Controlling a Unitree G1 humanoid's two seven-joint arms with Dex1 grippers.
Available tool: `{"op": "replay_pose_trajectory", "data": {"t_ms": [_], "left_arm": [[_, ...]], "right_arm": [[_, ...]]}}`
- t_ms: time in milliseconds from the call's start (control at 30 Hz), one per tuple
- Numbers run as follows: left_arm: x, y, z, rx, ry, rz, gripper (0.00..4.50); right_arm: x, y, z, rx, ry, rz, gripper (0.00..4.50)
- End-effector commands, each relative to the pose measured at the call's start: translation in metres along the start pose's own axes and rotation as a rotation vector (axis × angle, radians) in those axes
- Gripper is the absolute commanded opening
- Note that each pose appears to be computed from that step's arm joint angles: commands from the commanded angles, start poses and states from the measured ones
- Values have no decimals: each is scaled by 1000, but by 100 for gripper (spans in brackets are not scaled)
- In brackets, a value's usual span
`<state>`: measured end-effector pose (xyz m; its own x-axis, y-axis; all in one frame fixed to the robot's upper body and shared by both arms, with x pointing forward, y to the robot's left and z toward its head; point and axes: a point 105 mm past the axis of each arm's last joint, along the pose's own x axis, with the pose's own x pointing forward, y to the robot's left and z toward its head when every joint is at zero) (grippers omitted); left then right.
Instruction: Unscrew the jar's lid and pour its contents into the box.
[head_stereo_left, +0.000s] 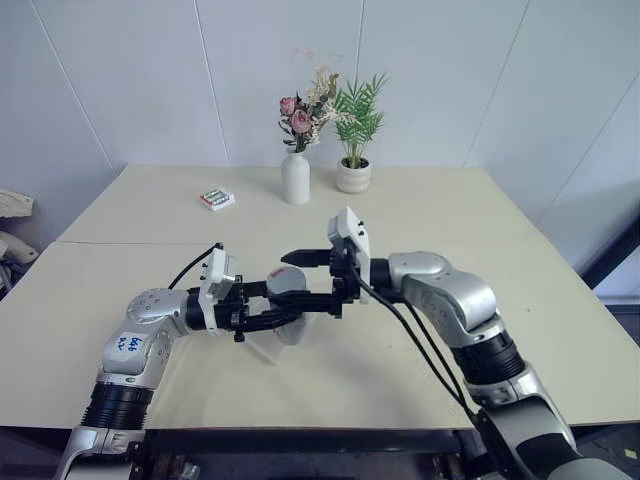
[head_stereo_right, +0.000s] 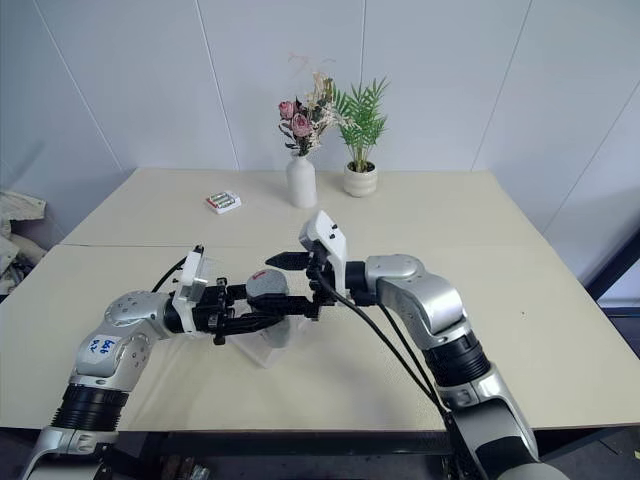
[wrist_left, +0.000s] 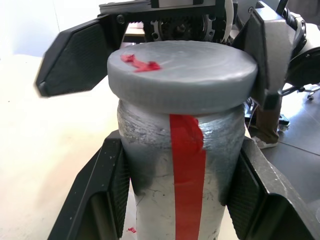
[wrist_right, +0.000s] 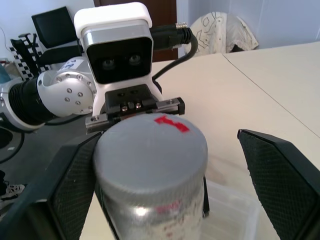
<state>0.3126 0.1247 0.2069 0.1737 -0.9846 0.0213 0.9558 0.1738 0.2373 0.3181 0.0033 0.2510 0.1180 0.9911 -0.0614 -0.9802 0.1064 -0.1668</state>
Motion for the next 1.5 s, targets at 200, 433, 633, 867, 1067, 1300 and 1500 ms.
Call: {"op": "replay_pose_trajectory", "data": {"t_ms": [200,433,633,867,1067,1300,1500], "left_arm": [[3,-6,12,52,-26,-45,220],[3,-5,12,52,-26,-45,220],[3,-5,13,52,-26,-43,220],[3,-5,13,53,-25,-43,220],[2,-5,13,52,-23,-43,220],[2,-6,13,51,-24,-42,220],[2,-6,13,51,-24,-41,220]], "right_arm": [[-31,-25,2,-16,-4,-137,449],[-38,-28,0,-7,1,-151,449],[-42,-27,-1,8,-3,-139,449],[-47,-27,0,30,-15,-124,449],[-53,-15,-1,47,-15,-31,449],[-50,-9,4,49,-28,21,449],[-43,-3,13,44,-58,56,449]]}}
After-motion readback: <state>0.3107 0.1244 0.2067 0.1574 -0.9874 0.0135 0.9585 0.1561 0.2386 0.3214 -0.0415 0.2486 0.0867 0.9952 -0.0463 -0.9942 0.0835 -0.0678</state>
